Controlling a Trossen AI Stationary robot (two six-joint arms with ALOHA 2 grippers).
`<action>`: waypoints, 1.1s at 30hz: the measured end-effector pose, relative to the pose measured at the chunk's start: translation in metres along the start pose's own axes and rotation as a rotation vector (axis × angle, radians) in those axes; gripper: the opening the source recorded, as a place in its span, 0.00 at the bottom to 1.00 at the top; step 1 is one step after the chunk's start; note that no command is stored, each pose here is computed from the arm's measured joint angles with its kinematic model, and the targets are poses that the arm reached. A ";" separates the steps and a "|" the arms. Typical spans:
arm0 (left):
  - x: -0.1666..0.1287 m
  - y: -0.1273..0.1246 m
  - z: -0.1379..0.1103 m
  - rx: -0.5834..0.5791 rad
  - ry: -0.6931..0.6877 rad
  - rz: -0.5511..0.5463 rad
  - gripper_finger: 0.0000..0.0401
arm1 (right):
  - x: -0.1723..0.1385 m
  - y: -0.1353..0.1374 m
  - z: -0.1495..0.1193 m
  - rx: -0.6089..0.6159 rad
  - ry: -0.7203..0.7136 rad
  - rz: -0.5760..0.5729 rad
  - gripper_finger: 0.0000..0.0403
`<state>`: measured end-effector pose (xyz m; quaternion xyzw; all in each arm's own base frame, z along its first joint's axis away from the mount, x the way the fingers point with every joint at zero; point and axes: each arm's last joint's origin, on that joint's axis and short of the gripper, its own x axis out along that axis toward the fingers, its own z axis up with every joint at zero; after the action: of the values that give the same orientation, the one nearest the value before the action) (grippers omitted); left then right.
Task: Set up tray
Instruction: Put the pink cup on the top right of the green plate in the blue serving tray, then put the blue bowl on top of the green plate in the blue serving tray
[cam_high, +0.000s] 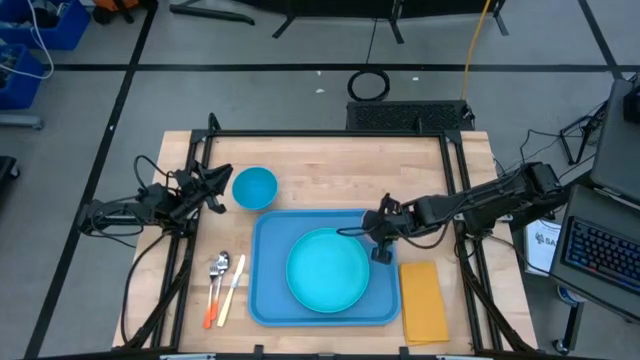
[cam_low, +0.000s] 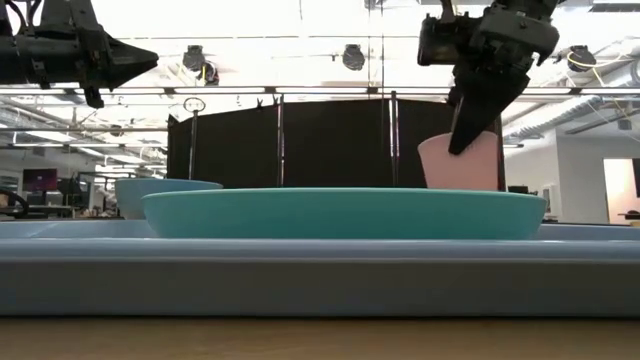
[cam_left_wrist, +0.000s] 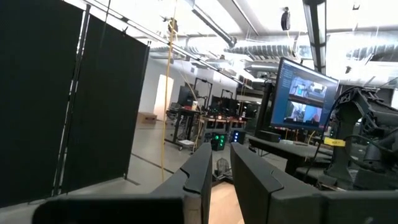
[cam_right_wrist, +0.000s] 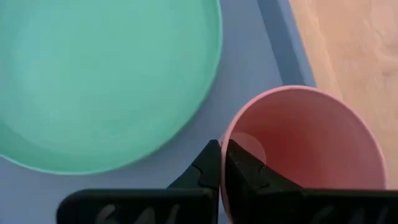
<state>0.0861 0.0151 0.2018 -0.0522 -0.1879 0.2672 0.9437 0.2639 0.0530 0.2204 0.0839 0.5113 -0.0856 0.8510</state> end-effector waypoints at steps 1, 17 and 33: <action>0.000 0.000 0.000 0.000 0.000 0.000 0.16 | 0.000 0.001 0.001 0.001 -0.006 0.008 0.02; 0.000 0.000 0.000 0.004 0.003 0.000 0.16 | 0.000 0.001 0.002 0.010 -0.024 0.013 0.18; 0.000 0.000 0.000 0.004 0.003 0.000 0.16 | -0.002 0.002 0.004 0.003 -0.045 0.024 0.27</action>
<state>0.0862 0.0151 0.2014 -0.0510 -0.1858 0.2676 0.9441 0.2668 0.0540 0.2236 0.0894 0.4906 -0.0782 0.8632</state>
